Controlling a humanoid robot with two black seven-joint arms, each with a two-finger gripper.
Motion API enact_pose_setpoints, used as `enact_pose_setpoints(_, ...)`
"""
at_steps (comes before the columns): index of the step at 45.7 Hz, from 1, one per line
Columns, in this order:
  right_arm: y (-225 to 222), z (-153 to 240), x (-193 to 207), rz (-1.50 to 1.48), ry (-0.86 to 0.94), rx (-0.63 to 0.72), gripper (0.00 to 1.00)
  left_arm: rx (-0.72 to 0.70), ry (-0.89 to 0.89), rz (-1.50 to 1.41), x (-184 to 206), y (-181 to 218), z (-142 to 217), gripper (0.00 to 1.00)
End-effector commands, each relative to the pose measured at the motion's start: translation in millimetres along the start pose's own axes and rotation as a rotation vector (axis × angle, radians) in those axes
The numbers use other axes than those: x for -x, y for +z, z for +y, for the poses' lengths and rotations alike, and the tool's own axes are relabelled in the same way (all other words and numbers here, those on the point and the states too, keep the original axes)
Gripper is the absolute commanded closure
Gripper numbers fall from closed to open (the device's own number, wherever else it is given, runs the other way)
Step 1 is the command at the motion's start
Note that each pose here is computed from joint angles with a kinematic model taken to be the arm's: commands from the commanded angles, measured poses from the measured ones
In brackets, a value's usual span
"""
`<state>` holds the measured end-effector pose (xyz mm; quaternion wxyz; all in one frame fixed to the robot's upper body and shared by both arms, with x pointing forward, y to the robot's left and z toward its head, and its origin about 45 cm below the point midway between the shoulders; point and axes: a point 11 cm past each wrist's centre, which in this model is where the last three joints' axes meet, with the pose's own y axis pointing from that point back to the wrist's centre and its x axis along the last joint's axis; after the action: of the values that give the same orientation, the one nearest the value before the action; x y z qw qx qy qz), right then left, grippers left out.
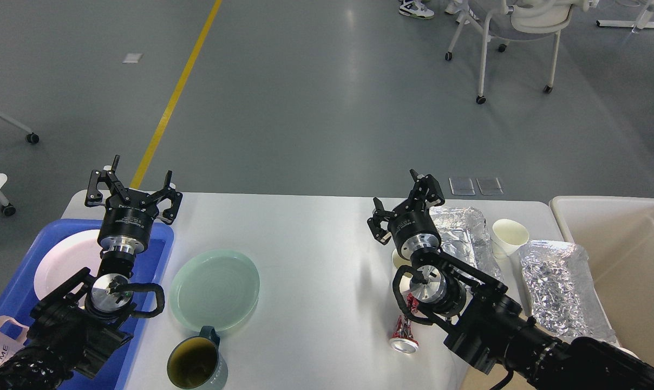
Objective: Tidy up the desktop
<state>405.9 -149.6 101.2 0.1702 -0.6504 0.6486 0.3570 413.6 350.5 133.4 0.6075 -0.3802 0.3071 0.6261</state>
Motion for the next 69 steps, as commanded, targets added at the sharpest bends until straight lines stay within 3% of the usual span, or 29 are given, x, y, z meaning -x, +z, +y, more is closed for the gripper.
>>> enact_pose_setpoints(1, 0.0, 0.0, -0.2, 0.0, 0.001, 0.0, 0.0, 0.0, 0.0, 0.0, 0.0, -0.1, 0.1, 0.03)
enact_pose_setpoints(69, -0.5, 0.0, -0.3, 0.001, 0.0, -0.001, 0.0, -0.021, 0.016, -0.014, 1.0, -4.3, -1.4, 0.03)
